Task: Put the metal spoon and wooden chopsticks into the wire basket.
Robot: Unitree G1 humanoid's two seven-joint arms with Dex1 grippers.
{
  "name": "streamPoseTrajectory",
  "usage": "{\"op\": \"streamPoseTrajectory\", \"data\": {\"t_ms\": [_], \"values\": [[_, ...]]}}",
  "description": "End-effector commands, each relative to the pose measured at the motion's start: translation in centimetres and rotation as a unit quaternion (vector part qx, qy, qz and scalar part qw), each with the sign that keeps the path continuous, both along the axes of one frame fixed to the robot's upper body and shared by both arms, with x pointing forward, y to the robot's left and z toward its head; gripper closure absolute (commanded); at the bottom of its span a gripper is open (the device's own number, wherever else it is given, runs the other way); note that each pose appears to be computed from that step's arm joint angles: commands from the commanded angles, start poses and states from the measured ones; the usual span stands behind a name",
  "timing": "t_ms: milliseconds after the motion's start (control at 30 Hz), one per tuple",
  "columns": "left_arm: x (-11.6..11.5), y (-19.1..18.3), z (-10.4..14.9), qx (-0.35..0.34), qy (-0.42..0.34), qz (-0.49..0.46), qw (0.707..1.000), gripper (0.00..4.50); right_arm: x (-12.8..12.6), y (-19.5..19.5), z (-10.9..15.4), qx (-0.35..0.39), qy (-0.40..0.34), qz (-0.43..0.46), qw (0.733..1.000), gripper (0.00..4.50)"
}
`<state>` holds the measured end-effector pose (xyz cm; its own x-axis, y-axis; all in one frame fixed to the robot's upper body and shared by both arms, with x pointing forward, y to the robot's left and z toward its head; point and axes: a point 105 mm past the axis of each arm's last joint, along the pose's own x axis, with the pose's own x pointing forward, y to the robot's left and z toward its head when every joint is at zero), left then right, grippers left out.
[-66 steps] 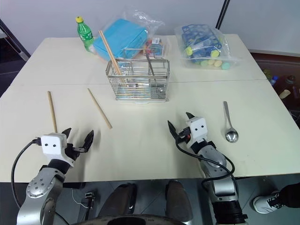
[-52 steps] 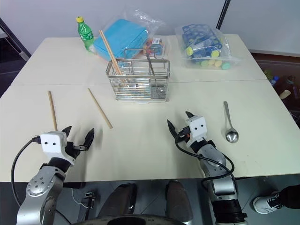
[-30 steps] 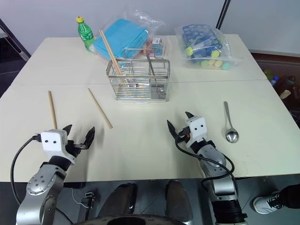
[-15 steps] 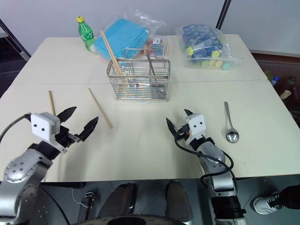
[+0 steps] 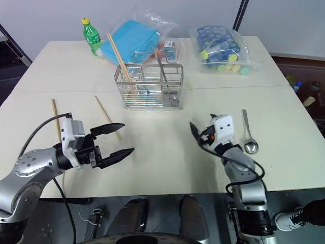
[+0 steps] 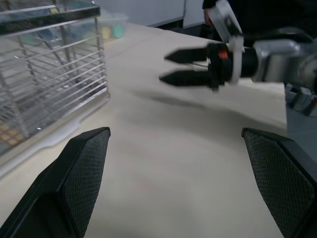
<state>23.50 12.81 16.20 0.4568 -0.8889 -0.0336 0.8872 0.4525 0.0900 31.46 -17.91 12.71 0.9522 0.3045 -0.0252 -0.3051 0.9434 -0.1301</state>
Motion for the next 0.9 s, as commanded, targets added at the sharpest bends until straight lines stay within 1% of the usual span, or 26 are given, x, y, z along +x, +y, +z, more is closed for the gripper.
{"op": "streamPoseTrajectory", "data": {"t_ms": [33, 267, 400, 600, 800, 900], "values": [[0.1, -0.7, 0.3, -0.010, -0.016, -0.019, 1.000, 0.03, -0.2, -2.0, 2.9, -0.008, -0.001, -0.030, 1.000, 0.00], [0.3, -1.5, 0.4, -0.028, -0.022, -0.034, 0.999, 0.03, -0.7, -6.6, 4.2, -0.038, 0.078, -0.088, 0.992, 0.00], [0.3, -1.9, 0.7, -0.036, -0.027, -0.047, 0.998, 0.03, -0.9, -9.0, 4.6, -0.030, 0.118, -0.119, 0.985, 0.00], [0.8, -2.4, 1.5, -0.044, -0.043, -0.063, 0.996, 0.03, -1.4, -11.2, 3.7, -0.024, 0.167, -0.139, 0.976, 0.00], [2.0, -2.8, 2.1, -0.054, -0.063, -0.063, 0.995, 0.03, -1.2, -12.2, 2.1, -0.014, 0.204, -0.131, 0.970, 0.00], [2.3, -3.0, 2.0, -0.052, -0.071, -0.066, 0.994, 0.03, -1.2, -12.7, 1.5, -0.016, 0.227, -0.129, 0.965, 0.00]]}}
